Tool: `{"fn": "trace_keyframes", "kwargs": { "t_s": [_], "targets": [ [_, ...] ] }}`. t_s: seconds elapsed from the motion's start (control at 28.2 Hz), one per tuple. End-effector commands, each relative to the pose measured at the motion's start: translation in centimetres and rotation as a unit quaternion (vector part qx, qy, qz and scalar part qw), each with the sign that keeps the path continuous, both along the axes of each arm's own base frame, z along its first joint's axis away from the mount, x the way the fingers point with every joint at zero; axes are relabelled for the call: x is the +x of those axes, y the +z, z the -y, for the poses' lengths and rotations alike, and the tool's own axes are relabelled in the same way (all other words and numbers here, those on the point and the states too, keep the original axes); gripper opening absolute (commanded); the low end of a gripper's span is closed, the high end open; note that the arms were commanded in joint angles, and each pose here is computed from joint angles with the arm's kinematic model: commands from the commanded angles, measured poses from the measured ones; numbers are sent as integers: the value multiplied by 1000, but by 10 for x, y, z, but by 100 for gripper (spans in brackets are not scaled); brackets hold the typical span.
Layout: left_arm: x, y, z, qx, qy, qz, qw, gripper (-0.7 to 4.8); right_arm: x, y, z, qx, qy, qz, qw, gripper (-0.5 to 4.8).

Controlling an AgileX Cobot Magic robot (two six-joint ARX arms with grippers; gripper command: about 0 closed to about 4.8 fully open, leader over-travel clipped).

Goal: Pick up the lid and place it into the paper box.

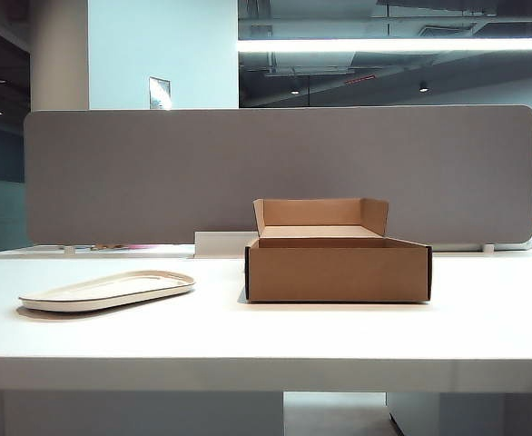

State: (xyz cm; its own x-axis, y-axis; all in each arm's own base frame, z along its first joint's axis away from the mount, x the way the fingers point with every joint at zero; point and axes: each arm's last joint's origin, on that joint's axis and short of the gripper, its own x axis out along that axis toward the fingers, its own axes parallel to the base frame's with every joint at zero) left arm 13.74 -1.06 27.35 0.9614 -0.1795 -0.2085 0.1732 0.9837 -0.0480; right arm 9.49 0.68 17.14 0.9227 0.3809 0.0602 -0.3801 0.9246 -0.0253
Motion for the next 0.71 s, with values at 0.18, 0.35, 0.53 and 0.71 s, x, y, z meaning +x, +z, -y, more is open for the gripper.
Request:
{"fn": "trace_keyframes", "kwargs": {
  "t_s": [0.18,0.35,0.53,0.71],
  "targets": [
    [58,0,5,-92,-7,-115,989,3,0,0,0,1,1,3,1000,-1],
    [83,-21,6,-170,32,-202,964,62,0,-3,0,2,0,-13,1000,-1],
    [95,-39,7,-246,76,-257,932,62,0,-4,0,3,0,-19,1000,-1],
    [107,-62,12,-286,97,-318,898,62,0,-4,0,3,-3,-19,1000,-1]
  ]
}}
